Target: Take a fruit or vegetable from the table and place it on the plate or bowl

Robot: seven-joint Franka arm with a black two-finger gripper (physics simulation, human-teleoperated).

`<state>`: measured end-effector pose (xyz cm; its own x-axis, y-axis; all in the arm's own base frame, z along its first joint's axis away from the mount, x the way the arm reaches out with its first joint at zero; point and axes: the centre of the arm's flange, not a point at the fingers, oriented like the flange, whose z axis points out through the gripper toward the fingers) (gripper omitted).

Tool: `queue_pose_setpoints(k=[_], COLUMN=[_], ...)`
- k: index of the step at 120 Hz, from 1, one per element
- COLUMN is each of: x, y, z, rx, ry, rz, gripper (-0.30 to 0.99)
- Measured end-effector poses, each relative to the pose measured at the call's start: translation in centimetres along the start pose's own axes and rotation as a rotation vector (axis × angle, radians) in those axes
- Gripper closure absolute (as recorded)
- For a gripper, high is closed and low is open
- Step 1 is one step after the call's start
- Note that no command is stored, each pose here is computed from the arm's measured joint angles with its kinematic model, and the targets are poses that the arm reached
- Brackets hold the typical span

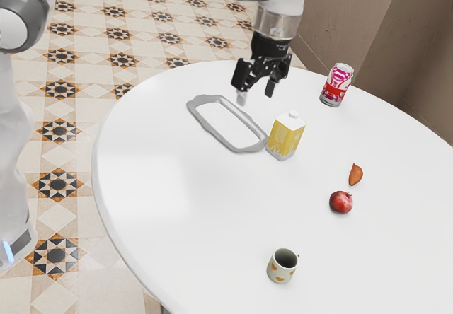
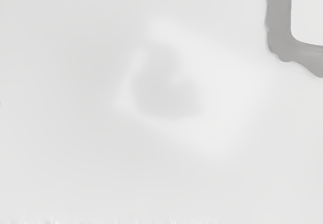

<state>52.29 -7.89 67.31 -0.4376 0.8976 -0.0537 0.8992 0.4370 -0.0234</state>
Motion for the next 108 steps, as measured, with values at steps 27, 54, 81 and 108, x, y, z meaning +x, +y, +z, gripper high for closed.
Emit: queue_pose_setpoints(k=[27,54,81,108], x=[-0.6,-9.5,-11.6,-11.6], y=[-0.2,2.0,8.8,14.1], z=[-0.1,-1.2,4.9,12.3], rx=[0.013,-0.077,-0.095,-0.098], ry=[-0.032,-0.067,-0.003,0.059], rz=[-0.074,0.001,0.151,0.531], gripper=[0.0,0.0,0.0,0.0])
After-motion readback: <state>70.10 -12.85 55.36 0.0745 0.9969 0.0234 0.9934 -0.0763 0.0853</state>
